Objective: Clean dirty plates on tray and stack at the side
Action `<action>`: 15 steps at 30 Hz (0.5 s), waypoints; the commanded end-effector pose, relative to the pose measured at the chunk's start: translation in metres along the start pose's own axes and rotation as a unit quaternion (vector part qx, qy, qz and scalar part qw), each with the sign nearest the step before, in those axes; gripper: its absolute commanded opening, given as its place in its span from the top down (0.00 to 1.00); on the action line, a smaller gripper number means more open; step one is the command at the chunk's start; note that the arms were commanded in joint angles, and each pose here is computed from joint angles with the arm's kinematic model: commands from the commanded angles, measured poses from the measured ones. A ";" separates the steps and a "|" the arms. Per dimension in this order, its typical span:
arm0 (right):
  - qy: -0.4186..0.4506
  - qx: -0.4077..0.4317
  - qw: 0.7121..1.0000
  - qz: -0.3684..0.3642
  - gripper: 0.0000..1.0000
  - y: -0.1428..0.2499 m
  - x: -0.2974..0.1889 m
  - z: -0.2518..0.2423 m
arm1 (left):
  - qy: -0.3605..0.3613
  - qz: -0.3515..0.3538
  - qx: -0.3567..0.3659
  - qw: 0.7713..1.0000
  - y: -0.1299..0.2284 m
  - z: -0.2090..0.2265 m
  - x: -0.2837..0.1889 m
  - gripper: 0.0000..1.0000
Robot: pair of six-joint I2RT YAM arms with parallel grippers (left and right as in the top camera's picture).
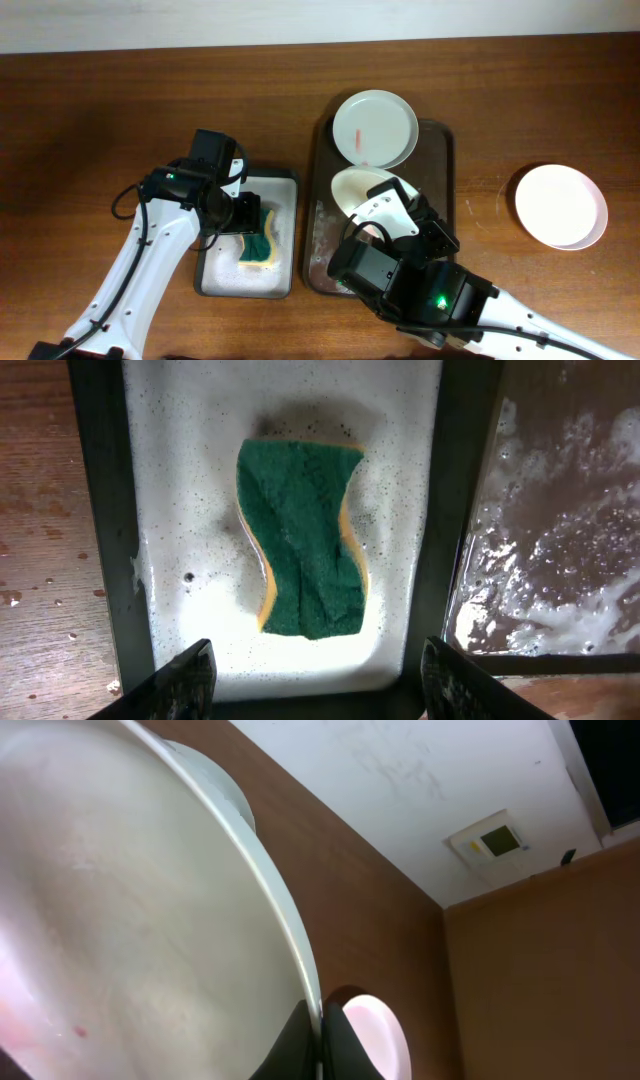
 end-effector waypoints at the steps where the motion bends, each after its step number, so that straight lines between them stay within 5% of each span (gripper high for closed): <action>1: 0.010 0.052 0.998 -0.015 0.96 -0.008 -0.005 -0.008 | 0.020 -0.012 0.003 1.000 -0.001 -0.002 -0.006 0.39; 4: 0.013 0.124 0.992 -0.005 0.96 -0.005 -0.002 -0.006 | 0.021 -0.011 0.003 1.000 -0.001 -0.002 -0.006 0.39; 10: 0.138 0.004 0.990 -0.040 0.96 -0.010 -0.001 -0.023 | 0.021 -0.012 0.003 1.000 -0.001 -0.002 -0.006 0.33; 15: 0.061 -0.031 0.998 -0.012 0.96 -0.009 0.003 -0.007 | 0.021 -0.012 0.003 1.000 -0.001 -0.002 -0.006 0.32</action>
Point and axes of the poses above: each gripper's point midway between its finger pads, its own x axis out along the fingers, its own z axis along the line the jaws close on, y = z × x, the point moved 9 cm from there along -x, back along the fingers, and after that the axes turned 6 degrees about x, right-handed, at the moved point
